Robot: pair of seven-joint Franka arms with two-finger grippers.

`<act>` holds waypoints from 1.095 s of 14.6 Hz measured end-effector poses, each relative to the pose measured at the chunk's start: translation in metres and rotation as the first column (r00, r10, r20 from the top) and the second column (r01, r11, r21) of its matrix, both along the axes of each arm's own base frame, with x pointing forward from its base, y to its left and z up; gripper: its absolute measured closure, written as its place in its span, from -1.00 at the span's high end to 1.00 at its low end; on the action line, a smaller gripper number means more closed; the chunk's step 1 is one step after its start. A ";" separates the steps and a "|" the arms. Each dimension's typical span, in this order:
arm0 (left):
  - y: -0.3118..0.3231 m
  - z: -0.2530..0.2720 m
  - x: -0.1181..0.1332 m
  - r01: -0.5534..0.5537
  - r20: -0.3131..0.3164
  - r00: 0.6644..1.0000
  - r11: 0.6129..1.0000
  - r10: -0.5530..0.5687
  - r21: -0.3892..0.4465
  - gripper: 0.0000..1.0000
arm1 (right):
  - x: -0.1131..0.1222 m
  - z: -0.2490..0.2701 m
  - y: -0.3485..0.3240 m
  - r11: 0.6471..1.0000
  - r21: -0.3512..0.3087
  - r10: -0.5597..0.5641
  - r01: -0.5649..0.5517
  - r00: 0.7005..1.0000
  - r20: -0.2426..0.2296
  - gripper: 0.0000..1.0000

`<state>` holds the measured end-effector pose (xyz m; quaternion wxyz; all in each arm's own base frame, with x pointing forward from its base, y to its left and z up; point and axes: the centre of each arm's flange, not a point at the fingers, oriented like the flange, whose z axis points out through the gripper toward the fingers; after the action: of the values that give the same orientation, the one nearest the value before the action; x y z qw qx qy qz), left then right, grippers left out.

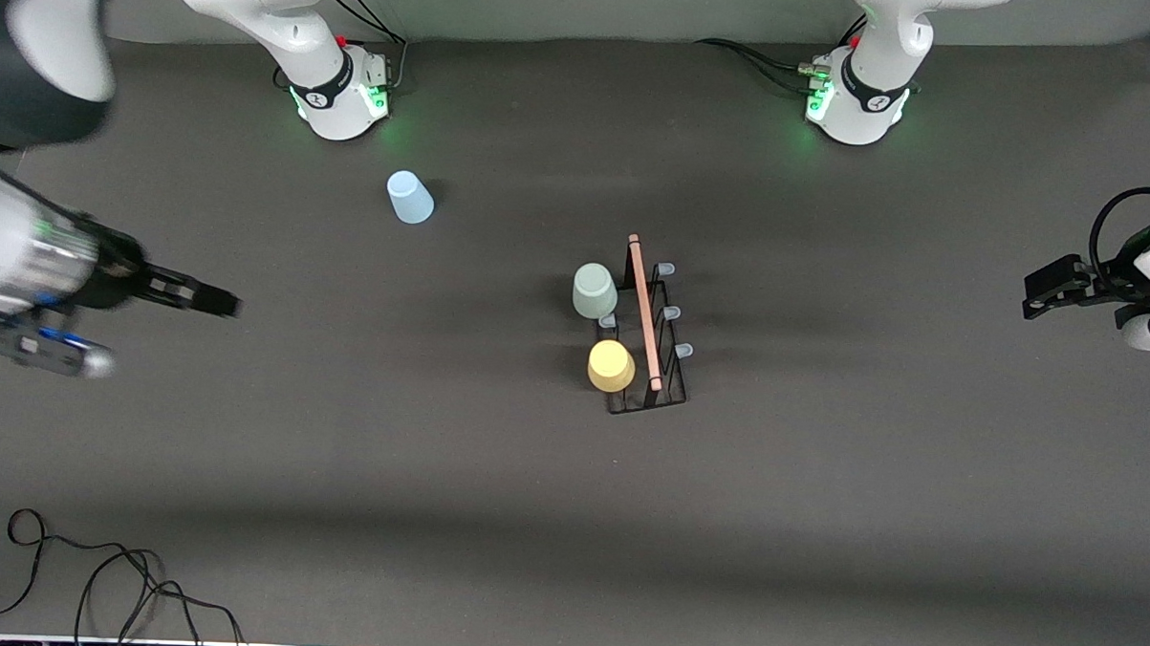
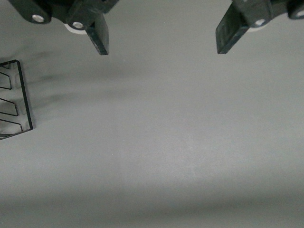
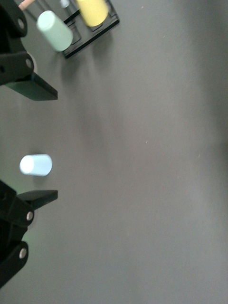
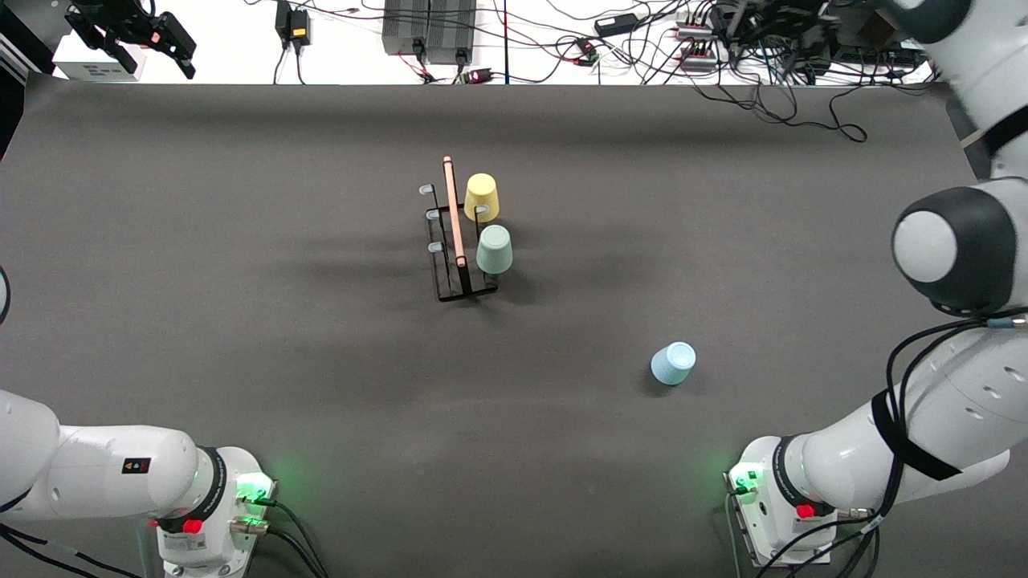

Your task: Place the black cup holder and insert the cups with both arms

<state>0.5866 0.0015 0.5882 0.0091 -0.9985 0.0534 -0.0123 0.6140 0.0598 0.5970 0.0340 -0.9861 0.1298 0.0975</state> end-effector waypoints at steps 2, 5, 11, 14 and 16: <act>0.000 0.000 0.000 0.000 0.000 1.000 1.000 0.000 0.000 1.00 | -0.010 0.013 -0.021 1.000 -0.014 0.025 -0.025 1.000 -0.002 0.71; 0.000 0.000 0.000 0.000 0.000 1.000 1.000 0.000 0.000 1.00 | -0.015 0.019 -0.043 0.998 -0.018 0.060 -0.060 0.998 -0.003 0.84; 0.000 0.000 0.000 0.000 0.000 1.000 1.000 0.000 0.000 1.00 | -0.012 0.003 -0.062 0.994 -0.018 0.107 -0.107 0.994 0.017 0.87; 0.000 0.000 0.000 0.000 0.001 1.000 1.000 0.000 0.000 1.00 | -0.013 -0.002 -0.064 0.990 -0.045 0.133 -0.131 0.990 0.048 0.87; 0.000 0.000 0.000 0.000 0.001 1.000 1.000 0.000 0.000 1.00 | -0.025 -0.004 -0.071 0.988 -0.054 0.152 -0.148 0.986 0.074 0.87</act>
<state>0.5866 0.0015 0.5885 0.0089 -0.9985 0.0532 -0.0126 0.5892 -0.0112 0.5929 0.0077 -0.9967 0.0563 0.0583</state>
